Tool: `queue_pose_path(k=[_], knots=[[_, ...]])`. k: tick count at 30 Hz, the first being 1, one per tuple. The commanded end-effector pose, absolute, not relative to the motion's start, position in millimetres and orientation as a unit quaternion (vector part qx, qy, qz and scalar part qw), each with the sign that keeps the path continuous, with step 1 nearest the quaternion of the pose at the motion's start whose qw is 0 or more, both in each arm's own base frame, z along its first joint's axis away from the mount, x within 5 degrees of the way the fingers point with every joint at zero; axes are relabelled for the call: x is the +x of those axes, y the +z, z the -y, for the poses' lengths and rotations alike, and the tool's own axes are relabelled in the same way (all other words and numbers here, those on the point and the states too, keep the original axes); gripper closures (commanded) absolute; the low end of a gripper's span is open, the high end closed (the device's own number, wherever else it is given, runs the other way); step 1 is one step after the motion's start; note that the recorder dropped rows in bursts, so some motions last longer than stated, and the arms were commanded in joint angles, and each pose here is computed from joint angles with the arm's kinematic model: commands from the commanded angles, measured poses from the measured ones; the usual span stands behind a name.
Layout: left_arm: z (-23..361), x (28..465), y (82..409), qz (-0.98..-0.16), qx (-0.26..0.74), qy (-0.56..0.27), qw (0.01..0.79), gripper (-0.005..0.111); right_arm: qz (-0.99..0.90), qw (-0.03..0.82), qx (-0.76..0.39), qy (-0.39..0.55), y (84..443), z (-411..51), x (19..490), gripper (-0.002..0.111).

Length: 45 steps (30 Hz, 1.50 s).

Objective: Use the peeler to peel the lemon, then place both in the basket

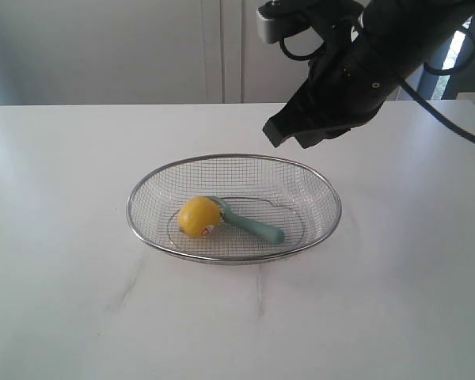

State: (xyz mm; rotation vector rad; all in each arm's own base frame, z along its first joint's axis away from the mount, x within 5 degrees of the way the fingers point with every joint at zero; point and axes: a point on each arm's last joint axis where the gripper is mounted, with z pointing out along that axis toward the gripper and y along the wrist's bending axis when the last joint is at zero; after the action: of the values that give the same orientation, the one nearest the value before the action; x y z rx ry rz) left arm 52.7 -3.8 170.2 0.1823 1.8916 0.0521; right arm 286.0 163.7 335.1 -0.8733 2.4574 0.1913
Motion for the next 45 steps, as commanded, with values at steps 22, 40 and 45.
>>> queue_pose_path(k=[22,40,45], knots=[[4.3,51.9,167.4,-0.816,0.074,0.016,0.573,0.107,-0.893,0.311,-0.315,0.076,368.1,-149.8,265.7,0.108],[5.9,51.9,167.8,-0.816,0.062,-0.003,0.575,0.107,-0.772,0.560,-0.277,0.113,493.3,-63.7,109.4,0.108],[5.9,51.9,167.8,-0.816,0.062,-0.003,0.575,0.107,-0.746,0.627,-0.213,0.079,508.1,-28.1,63.5,0.108]])
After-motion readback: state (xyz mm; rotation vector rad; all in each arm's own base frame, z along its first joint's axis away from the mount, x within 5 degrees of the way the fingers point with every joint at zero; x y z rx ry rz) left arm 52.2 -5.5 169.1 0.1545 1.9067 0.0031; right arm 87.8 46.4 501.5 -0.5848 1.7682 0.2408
